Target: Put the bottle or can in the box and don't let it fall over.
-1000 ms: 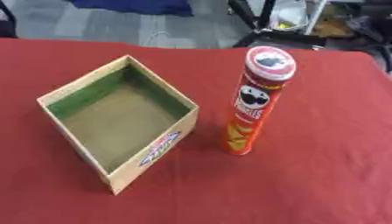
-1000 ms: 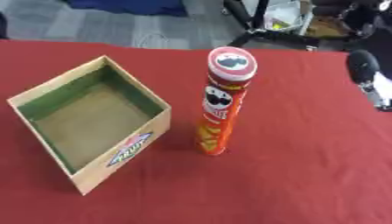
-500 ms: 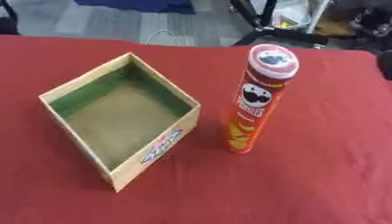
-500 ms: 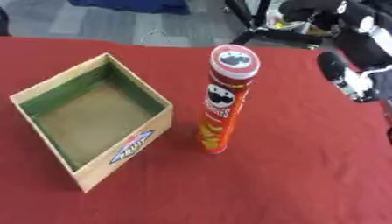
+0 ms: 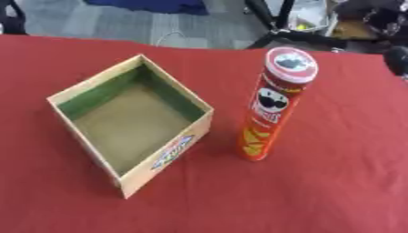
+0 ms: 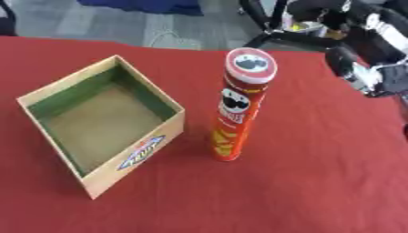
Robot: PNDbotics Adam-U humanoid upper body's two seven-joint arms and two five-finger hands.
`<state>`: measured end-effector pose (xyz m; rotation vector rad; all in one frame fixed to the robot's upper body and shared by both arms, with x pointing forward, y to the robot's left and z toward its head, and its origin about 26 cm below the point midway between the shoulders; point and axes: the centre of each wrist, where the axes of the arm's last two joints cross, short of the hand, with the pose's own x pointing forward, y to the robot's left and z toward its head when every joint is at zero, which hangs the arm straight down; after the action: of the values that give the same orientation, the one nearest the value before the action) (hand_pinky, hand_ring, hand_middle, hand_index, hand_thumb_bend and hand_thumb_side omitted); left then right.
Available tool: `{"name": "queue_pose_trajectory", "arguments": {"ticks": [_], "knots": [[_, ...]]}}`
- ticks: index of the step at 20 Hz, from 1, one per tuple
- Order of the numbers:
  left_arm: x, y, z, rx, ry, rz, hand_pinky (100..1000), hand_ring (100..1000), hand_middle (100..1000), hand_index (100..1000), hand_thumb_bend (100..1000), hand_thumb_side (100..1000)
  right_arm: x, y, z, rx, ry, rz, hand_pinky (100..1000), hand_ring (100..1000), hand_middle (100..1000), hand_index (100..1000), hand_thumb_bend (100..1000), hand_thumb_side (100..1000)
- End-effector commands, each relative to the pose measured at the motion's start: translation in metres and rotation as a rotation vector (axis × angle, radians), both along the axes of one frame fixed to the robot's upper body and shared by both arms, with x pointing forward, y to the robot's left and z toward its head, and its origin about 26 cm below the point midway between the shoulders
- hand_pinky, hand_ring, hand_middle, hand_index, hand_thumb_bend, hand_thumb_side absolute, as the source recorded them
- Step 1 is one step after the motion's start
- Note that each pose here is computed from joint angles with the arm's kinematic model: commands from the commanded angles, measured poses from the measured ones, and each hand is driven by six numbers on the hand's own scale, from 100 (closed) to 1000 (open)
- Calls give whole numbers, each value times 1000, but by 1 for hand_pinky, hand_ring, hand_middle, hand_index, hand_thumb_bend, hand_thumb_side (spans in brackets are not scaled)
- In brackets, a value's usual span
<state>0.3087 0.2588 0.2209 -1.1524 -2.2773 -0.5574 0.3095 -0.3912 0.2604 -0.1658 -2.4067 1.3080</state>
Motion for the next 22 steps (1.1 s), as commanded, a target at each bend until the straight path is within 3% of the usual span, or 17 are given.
{"name": "queue_pose_trajectory", "arguments": {"ticks": [1, 22], "knots": [[-2, -2, 9, 9, -29, -18, 526, 741, 823, 909, 100, 653, 4, -8, 10, -132, -46, 47, 900, 920, 877, 963, 100, 668], [-1, -9, 11, 8, -23, -54, 528, 743, 822, 902, 100, 654, 49, -2, 10, -89, -58, 63, 877, 895, 854, 943, 100, 682]]}}
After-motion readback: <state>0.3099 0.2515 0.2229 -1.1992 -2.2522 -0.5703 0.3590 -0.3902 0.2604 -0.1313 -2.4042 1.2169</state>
